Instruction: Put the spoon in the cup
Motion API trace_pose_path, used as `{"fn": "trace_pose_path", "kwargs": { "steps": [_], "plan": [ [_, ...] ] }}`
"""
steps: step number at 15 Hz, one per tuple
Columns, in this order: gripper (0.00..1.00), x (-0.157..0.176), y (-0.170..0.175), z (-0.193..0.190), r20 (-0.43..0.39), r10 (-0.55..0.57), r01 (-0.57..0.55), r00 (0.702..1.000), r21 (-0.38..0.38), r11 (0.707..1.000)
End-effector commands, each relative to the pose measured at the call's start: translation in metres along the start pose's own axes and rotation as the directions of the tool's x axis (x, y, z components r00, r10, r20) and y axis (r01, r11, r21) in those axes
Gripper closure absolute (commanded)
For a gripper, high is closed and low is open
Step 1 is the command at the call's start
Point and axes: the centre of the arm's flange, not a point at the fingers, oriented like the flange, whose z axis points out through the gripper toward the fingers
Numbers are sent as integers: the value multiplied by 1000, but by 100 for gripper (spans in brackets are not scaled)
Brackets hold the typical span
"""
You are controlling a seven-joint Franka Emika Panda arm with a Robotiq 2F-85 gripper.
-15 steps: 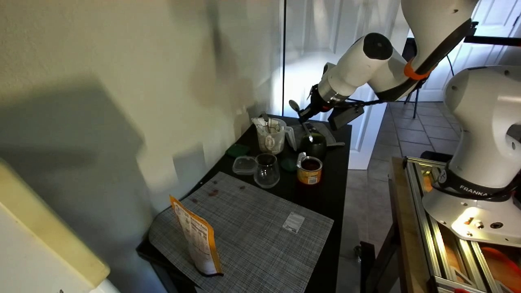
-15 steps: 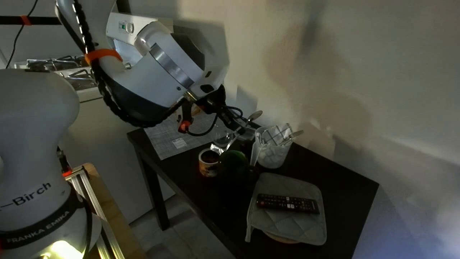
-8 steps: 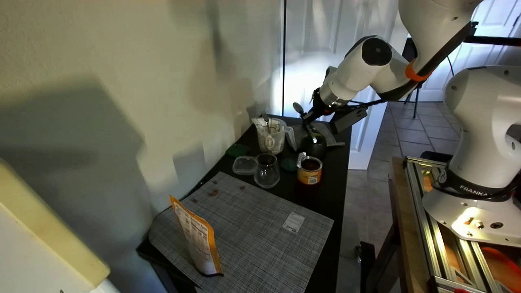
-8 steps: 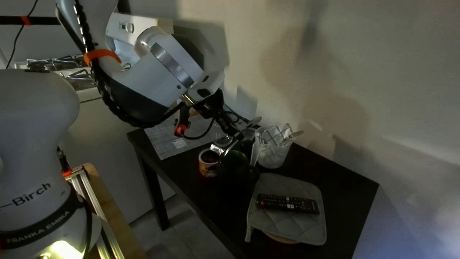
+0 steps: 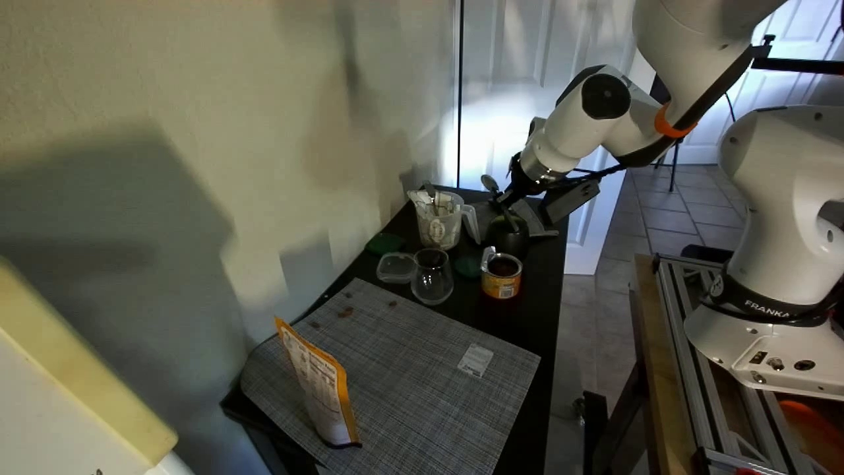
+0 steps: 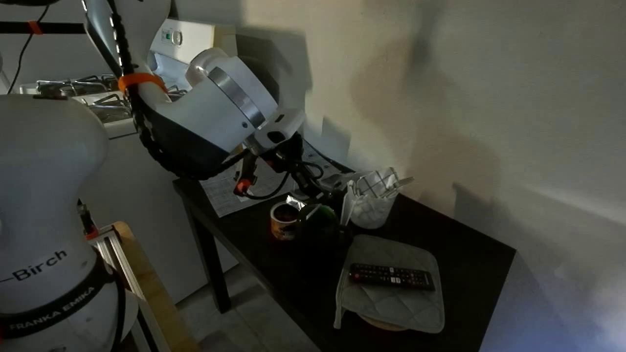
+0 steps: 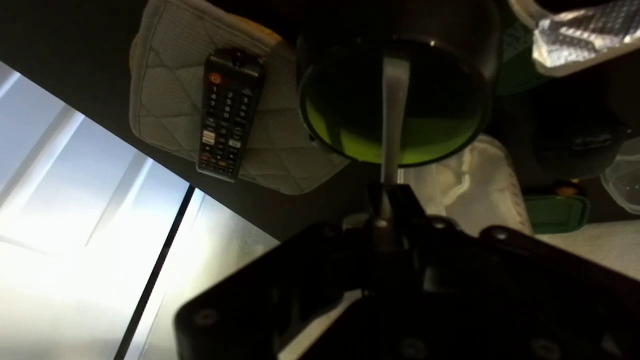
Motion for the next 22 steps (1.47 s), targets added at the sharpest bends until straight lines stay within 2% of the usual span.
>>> {"fn": "trace_pose_path", "kwargs": {
  "steps": [1, 8, 9, 10, 12, 16, 20, 22],
  "plan": [
    [98, -52, 13, 11, 29, 62, -62, 998, -12, 998],
    [98, -54, 12, 27, 25, 79, -78, 997, -43, 996],
    [91, -55, 12, 29, 31, 83, -81, 996, -48, 996],
    [67, -56, 11, 29, 33, 85, -83, 996, -49, 995],
    [64, -59, 11, 27, 33, 87, -84, 996, -59, 995],
    [33, -58, 13, 14, -14, 92, -93, 996, -64, 994],
    [4, -47, 18, -10, -111, 114, -118, 987, -23, 993],
    [0, -37, 23, -25, -174, 124, -123, 977, 15, 992]
  ]
}}
